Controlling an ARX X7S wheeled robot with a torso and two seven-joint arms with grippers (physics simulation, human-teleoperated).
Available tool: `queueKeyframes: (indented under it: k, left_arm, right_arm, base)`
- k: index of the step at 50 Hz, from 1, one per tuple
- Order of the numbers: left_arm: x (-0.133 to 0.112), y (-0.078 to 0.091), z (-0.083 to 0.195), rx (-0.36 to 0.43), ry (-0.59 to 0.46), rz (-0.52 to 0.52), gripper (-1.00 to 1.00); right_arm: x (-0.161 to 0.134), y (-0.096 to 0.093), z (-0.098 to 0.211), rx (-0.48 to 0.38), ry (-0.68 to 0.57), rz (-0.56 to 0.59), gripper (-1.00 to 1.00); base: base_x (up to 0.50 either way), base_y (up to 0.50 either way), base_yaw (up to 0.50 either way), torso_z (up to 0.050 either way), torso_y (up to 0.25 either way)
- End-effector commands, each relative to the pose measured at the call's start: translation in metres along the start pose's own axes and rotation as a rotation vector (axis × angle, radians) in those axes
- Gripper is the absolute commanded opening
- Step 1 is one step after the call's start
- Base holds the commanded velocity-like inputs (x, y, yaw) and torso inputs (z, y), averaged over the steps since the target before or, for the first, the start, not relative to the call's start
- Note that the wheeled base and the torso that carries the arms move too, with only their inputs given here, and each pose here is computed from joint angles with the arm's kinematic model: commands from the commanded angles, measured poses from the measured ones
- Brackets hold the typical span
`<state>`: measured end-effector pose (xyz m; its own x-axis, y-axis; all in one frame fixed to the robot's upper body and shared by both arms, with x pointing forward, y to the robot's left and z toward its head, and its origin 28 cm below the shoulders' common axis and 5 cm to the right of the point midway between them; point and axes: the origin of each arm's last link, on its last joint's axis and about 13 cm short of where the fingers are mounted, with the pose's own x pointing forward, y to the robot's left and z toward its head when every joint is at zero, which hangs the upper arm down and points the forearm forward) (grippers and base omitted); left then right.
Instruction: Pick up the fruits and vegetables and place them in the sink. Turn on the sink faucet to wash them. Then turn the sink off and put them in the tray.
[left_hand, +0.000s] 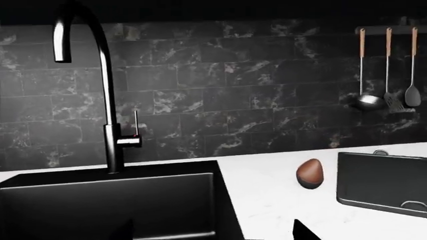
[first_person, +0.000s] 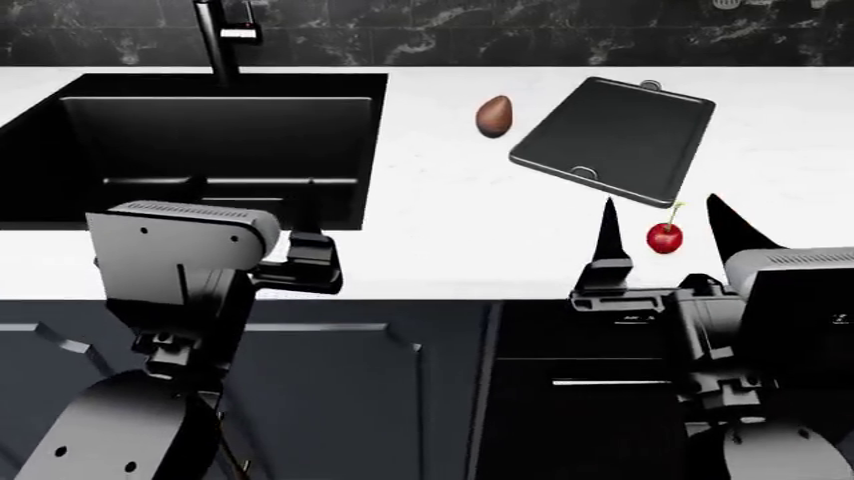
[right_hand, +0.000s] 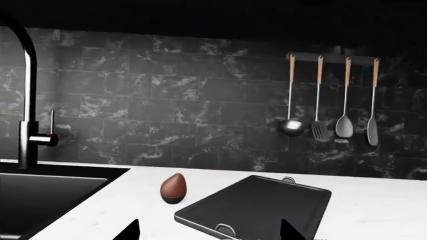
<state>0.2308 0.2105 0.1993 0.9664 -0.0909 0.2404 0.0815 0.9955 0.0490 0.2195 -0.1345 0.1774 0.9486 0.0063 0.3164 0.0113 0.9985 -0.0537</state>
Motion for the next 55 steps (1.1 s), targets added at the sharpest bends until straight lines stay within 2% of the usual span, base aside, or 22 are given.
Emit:
queueKeyframes:
  k: [1,16,27,42,51,55]
  left_arm:
    - [0.003,0.002,0.011,0.003,-0.014,-0.005,1.00]
    - [0.005,0.000,0.015,0.008,-0.027,-0.022,1.00]
    - [0.005,-0.001,0.013,0.004,-0.025,-0.028,1.00]
    - [0.004,-0.003,0.011,0.003,-0.018,-0.033,1.00]
    - [0.004,-0.002,0.009,0.002,-0.016,-0.028,1.00]
    - [0.004,-0.002,0.008,0.000,-0.019,-0.022,1.00]
  right_arm:
    - [0.000,-0.003,0.023,-0.012,-0.063,0.012,1.00]
    - [-0.002,-0.009,0.027,-0.027,-0.038,0.047,1.00]
    - [-0.001,-0.007,0.022,-0.043,-0.017,0.070,1.00]
    - [-0.001,0.006,0.011,-0.042,0.088,0.248,1.00]
    - [-0.004,0.015,0.006,0.020,0.180,0.369,1.00]
    - [-0.003,0.019,0.003,0.030,0.192,0.383,1.00]
  base:
    - [0.00,-0.50,0.00,0.000,0.000]
    - [0.01,-0.50,0.00,0.000,0.000]
    - [0.21,-0.47,0.00,0.000,0.000]
    - [0.20,-0.02,0.00,0.000,0.000]
    - [0.00,0.00,0.00,0.000,0.000]
    - [0.00,0.00,0.00,0.000,0.000]
